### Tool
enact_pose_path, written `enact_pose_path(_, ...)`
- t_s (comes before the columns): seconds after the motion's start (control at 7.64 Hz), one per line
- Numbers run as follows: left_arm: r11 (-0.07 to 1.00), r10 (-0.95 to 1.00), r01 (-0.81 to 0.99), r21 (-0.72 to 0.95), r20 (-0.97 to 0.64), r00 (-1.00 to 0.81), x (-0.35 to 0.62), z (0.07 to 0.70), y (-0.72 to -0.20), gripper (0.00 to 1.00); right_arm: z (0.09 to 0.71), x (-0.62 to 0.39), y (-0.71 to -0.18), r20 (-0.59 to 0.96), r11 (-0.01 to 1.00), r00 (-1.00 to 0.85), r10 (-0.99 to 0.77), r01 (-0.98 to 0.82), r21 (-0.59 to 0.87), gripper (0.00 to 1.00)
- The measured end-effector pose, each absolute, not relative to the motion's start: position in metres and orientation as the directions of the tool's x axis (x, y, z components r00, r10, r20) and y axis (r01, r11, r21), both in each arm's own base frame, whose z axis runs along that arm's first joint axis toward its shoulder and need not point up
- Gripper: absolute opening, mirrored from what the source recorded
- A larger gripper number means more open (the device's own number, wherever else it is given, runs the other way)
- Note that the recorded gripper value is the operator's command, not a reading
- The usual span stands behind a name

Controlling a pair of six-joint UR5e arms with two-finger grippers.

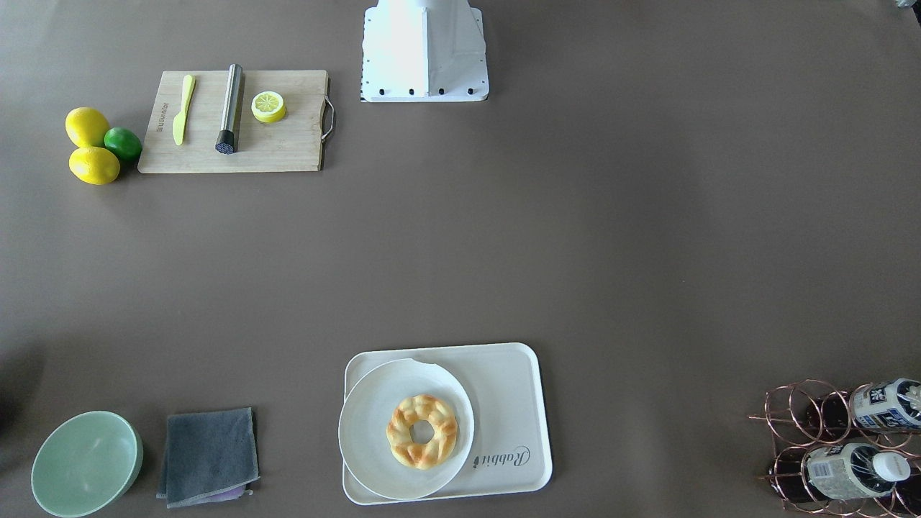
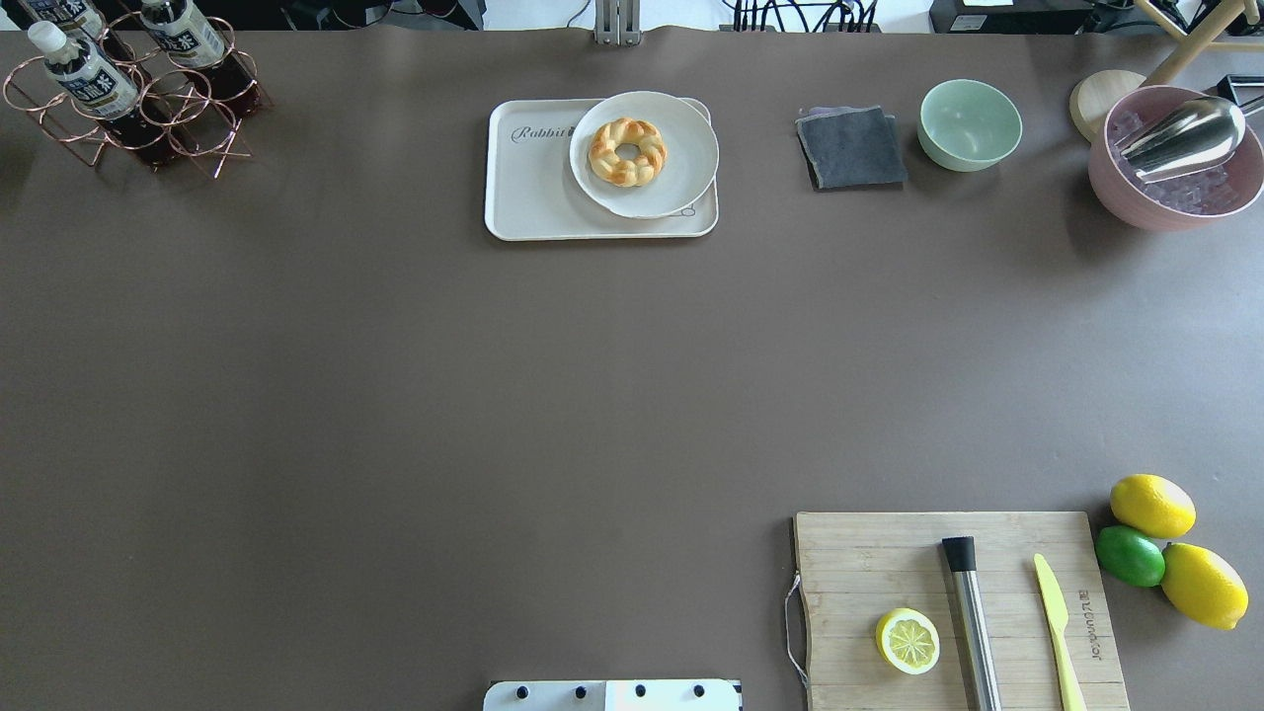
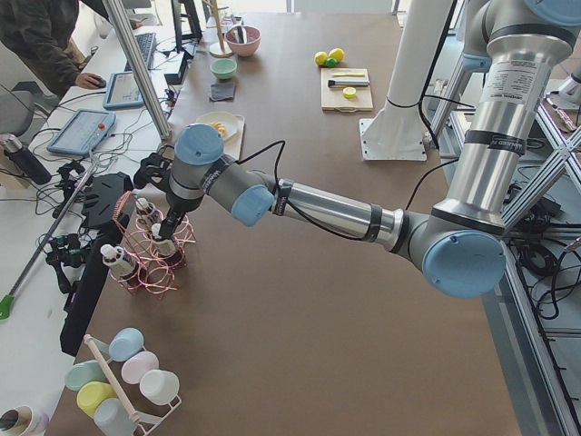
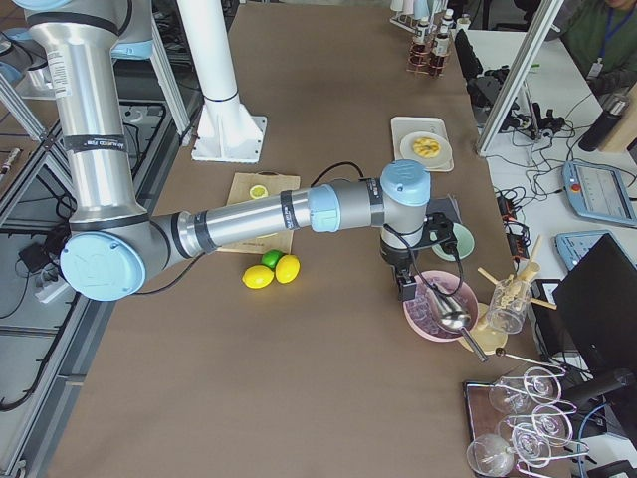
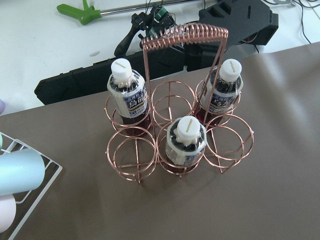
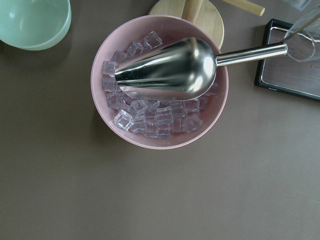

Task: Place tea on tray
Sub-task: 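Reach the left gripper down to a tea bottle in the copper rack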

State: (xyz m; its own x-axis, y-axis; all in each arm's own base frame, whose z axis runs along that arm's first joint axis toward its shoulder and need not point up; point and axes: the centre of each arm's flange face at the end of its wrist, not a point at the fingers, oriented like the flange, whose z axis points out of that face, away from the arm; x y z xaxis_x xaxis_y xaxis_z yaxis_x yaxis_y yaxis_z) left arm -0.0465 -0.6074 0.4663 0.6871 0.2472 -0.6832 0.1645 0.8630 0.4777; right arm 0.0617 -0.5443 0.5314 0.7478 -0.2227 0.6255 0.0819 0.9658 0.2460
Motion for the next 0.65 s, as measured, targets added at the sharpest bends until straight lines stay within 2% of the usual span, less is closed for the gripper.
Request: enact_pose_path(0.65,0.804,0.231,0.225,0.55,-0.638,0.735,0.047,0.497,-0.65,0.97,0.502,0.054,-0.562,0.634,0.966,0.748,-0.198,0.042,0.253,1.0)
